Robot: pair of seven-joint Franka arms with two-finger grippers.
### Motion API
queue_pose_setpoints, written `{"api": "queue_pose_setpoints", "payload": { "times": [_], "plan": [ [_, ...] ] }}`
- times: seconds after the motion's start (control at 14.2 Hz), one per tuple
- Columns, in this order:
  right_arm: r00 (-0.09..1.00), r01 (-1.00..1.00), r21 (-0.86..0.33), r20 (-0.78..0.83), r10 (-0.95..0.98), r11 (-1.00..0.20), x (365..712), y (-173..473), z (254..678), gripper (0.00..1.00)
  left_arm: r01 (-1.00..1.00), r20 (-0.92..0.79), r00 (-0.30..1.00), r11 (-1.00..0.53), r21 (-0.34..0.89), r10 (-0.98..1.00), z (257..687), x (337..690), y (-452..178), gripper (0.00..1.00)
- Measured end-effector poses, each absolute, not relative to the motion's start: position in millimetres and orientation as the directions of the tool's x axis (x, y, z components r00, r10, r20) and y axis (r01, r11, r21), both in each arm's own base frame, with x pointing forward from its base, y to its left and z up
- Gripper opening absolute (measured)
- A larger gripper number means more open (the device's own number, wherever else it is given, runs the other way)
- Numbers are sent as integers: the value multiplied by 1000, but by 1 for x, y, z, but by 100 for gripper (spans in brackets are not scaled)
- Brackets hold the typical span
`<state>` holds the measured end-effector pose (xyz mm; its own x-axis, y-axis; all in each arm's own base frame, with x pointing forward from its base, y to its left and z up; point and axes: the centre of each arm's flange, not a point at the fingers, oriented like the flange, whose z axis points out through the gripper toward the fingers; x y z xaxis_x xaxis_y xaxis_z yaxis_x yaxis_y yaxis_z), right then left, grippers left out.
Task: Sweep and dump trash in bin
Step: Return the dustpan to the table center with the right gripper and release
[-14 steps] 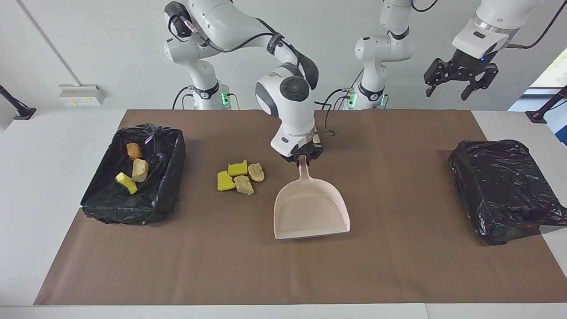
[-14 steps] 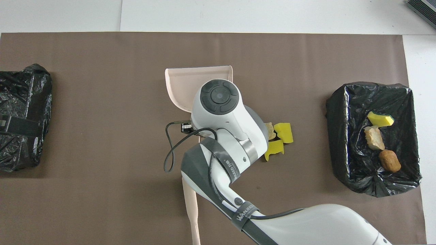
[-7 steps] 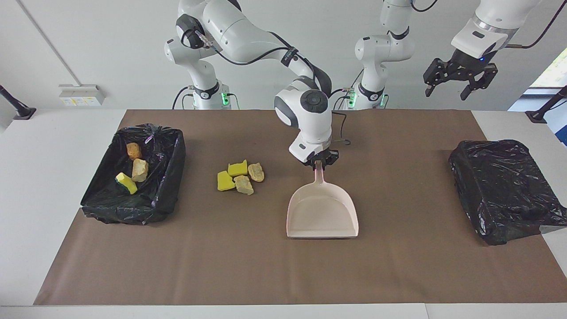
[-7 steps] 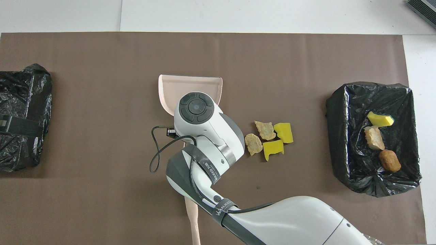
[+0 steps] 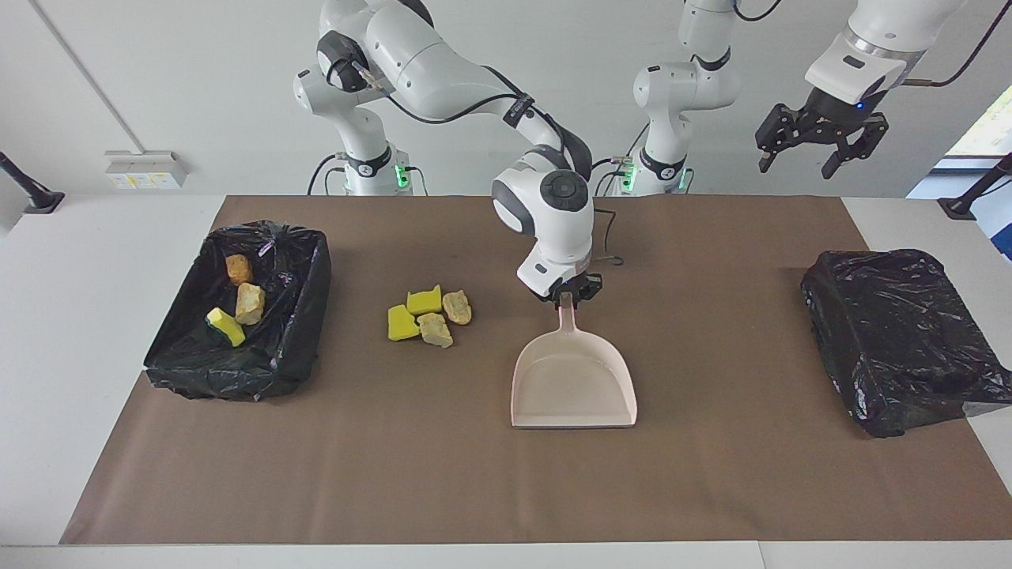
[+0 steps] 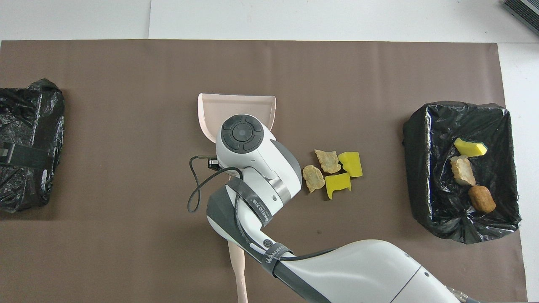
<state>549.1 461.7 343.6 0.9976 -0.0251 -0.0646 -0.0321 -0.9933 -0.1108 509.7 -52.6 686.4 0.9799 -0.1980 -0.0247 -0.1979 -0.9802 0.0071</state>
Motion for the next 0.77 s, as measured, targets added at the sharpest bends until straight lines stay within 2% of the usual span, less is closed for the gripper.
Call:
{"api": "queue_pose_setpoints", "payload": {
  "times": [0.14, 0.35, 0.63, 0.77],
  "plan": [
    [998, -30, -113, -54, -23, -993, 551, 460, 353, 68, -198, -25, 980, -980, 7, -198, 686, 510, -52, 100],
    [998, -26, -91, -62, -20, -995, 547, 453, 389, 99, -197, -28, 980, -980, 8, -197, 686, 509, -52, 100],
    [991, -67, -59, -120, -60, -996, 547, 411, 442, 100, -194, -28, 981, -981, 8, -194, 686, 509, -51, 100],
    [983, -67, -79, -176, -52, -995, 534, 397, 469, 100, -194, -28, 981, -981, 7, -194, 686, 509, -53, 100]
  ]
}}
